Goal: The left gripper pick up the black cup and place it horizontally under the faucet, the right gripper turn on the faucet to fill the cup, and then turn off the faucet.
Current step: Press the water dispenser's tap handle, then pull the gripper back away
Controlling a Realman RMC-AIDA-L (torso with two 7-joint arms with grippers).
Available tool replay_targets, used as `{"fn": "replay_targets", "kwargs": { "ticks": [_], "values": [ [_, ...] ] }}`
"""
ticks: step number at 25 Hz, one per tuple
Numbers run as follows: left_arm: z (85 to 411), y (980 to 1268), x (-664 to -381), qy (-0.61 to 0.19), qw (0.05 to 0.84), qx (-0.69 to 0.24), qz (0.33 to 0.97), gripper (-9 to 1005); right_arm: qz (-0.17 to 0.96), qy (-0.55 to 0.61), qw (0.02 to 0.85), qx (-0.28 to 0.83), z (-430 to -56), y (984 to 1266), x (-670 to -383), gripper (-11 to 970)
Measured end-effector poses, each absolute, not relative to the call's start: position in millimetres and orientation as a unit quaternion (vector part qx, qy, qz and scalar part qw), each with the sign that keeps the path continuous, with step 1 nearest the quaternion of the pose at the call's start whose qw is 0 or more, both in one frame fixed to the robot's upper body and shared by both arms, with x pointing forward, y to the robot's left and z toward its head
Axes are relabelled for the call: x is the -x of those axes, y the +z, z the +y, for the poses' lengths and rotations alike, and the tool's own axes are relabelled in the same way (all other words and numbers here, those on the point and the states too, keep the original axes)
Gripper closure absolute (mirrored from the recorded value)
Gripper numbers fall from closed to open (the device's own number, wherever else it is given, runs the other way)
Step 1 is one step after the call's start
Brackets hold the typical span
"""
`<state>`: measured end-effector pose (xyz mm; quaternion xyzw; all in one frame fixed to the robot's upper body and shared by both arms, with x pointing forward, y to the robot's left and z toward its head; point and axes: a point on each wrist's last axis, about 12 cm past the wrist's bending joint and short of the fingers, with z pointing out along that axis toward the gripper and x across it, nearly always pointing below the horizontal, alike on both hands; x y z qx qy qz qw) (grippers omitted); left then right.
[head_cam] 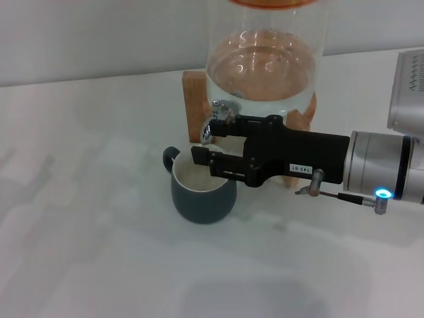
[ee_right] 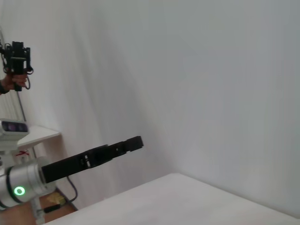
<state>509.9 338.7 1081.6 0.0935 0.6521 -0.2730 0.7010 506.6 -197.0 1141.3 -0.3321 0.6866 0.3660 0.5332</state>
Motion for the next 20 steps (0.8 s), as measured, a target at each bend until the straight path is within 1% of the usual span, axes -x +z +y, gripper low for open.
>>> {"fn": "replay_targets", "kwargs": {
  "ticks": [9, 20],
  "values": [
    [339, 1081, -509, -0.273, 0.701, -0.093, 0.652, 117, 0.692, 0.361, 0.535, 0.325, -199, 1139, -508, 371],
    [339, 1081, -509, -0.274, 0.701, -0.093, 0.652, 117, 0.700, 0.348, 0.543, 0.307, -213, 1139, -510, 370]
  ]
}}
